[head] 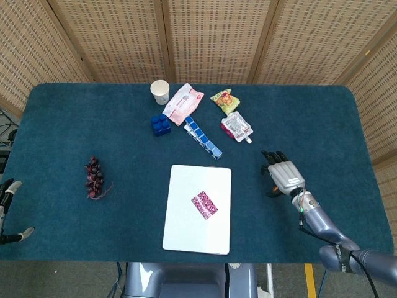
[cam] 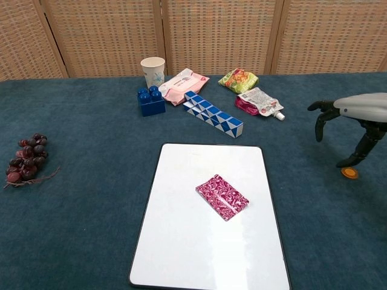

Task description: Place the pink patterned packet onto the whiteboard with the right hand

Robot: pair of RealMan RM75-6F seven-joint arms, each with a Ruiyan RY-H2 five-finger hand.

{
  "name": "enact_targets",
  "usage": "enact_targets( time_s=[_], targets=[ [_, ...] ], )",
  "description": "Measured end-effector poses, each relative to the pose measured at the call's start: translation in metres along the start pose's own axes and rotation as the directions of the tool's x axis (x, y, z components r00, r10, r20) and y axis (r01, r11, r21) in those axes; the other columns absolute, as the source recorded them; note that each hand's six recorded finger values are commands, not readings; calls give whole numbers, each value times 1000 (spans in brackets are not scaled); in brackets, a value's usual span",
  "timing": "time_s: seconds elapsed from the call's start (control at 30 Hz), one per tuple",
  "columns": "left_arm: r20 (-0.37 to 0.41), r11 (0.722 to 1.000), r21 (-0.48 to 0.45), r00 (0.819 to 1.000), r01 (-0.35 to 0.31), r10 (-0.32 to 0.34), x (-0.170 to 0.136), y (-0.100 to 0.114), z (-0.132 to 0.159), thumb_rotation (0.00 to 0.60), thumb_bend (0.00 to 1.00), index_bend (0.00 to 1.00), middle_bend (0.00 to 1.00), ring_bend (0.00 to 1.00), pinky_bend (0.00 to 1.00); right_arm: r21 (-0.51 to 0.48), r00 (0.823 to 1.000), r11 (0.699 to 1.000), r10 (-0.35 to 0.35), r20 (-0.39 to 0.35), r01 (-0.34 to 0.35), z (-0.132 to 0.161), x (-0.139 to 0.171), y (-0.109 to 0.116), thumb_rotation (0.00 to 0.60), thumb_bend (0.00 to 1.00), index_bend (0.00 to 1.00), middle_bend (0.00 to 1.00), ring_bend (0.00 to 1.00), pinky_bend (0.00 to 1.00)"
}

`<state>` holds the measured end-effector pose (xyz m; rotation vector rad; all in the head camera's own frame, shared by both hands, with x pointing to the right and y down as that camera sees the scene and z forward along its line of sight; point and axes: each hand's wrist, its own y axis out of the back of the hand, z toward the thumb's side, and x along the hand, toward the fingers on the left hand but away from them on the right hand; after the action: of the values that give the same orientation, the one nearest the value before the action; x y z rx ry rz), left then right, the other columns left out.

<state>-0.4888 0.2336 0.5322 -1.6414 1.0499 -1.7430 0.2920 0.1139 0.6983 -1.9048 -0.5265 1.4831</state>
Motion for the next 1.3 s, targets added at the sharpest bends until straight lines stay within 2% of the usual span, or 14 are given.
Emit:
enact_targets(
  time_s=[0.13,0.4,1.0,1.3],
  targets=[
    [5,1000,4,1000,9,-9,1,-2,2,600,0,0,0,0,0,-34,1000,999,11,10,-11,-7,0,-12,600,260,405,0,0,0],
    [2,1000,3,1000,9,-9,2,-2,1,600,0,0,0,0,0,-74,999,997,23,24,-21,-16,-1,-24,600,260,407,0,0,0],
    [2,1000,7,1000,9,-9,1,-3,2,600,0,0,0,0,0,-64,997,997,55,62,-51,-36,-2,-42,600,260,420,0,0,0],
    [0,1000,8,1000,11,-11,2,-4,2,600,0,0,0,0,0,-45,995,997,65,71,-62,-41,-6,-44,600,260,431,0,0,0]
  ],
)
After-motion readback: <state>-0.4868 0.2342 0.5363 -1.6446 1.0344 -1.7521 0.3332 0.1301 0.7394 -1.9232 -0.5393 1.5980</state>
